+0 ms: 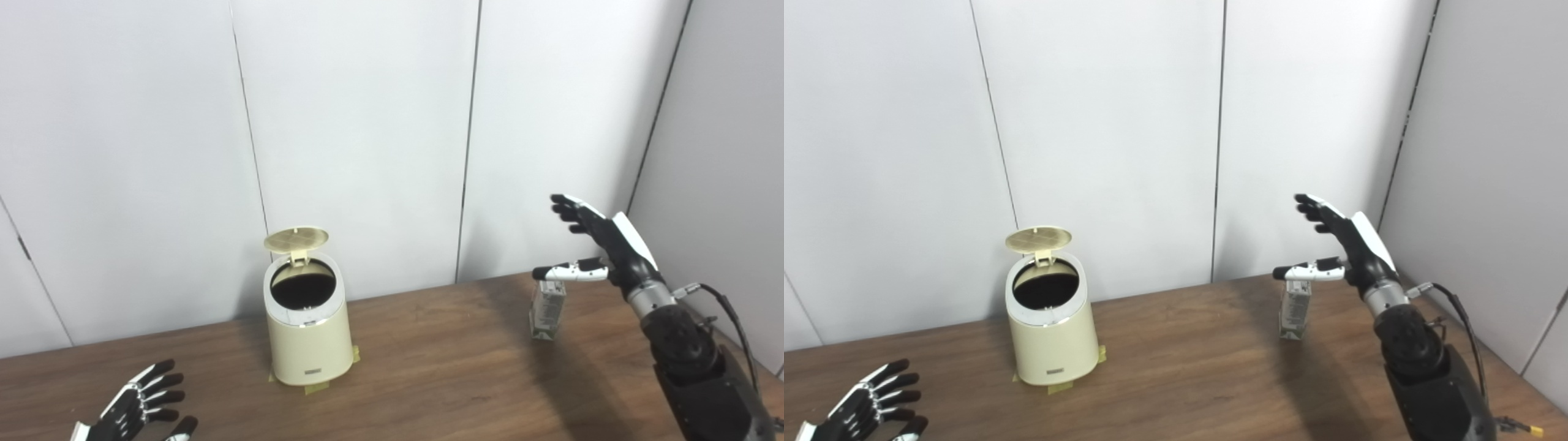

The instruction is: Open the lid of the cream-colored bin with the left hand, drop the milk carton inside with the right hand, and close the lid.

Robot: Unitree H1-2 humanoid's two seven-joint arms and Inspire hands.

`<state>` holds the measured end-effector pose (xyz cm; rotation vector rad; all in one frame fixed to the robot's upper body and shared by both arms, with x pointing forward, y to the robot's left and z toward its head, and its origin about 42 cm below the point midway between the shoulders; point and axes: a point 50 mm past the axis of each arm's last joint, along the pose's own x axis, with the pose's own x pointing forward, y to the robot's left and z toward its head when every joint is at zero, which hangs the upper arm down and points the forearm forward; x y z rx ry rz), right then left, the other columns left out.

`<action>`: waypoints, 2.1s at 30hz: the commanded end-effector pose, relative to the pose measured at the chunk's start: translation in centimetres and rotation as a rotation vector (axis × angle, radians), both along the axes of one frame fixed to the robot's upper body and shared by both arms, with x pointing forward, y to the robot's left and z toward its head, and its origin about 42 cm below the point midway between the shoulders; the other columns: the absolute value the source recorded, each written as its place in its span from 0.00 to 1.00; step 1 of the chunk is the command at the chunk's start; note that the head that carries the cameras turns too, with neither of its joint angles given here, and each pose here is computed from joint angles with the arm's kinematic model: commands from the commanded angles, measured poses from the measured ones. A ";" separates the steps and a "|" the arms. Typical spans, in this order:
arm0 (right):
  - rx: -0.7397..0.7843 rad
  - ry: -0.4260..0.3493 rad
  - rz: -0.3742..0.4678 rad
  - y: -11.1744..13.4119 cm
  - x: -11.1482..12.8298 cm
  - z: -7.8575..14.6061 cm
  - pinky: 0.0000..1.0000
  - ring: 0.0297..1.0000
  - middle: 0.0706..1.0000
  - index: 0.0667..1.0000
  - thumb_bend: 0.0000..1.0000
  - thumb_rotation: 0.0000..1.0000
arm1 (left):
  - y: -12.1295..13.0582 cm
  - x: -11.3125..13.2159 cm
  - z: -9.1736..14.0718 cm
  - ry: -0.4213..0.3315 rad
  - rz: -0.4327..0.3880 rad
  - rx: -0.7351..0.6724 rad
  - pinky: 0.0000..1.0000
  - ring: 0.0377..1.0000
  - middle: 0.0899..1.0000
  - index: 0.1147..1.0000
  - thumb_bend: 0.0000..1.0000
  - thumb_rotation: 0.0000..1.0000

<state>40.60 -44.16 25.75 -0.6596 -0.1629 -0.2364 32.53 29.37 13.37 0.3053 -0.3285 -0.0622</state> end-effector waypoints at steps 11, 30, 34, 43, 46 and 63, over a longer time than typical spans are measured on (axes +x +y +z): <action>0.125 0.081 0.075 -2.7 0.6 -0.3 0.88 0.91 0.92 0.93 0.82 0.14 | 0.5 0.1 0.7 -0.034 0.003 0.034 0.62 0.68 0.74 0.80 0.51 0.08; 0.219 0.225 0.087 -2.1 2.2 -5.7 0.86 0.91 0.93 0.93 0.84 0.01 | 0.8 0.0 1.1 -0.031 -0.020 0.021 0.59 0.67 0.73 0.79 0.55 0.09; 0.205 0.215 0.068 -1.8 2.6 -6.5 0.81 0.86 0.87 0.87 0.81 0.00 | 0.8 -0.2 1.2 -0.026 -0.020 0.019 0.59 0.67 0.73 0.79 0.55 0.07; 0.215 0.180 0.052 -1.2 3.1 -7.7 0.77 0.81 0.84 0.84 0.79 0.00 | 0.7 -0.4 1.3 -0.019 -0.027 0.016 0.59 0.67 0.73 0.79 0.55 0.04; 0.201 0.167 0.042 -1.0 3.2 -8.0 0.76 0.79 0.82 0.83 0.80 0.02 | 0.8 -0.4 1.3 -0.022 -0.037 0.021 0.59 0.67 0.73 0.79 0.54 0.02; 0.257 0.084 -0.013 0.5 3.6 -8.8 0.66 0.67 0.71 0.75 0.74 0.00 | 0.5 -0.8 1.3 0.002 -0.037 0.022 0.61 0.69 0.74 0.79 0.53 0.00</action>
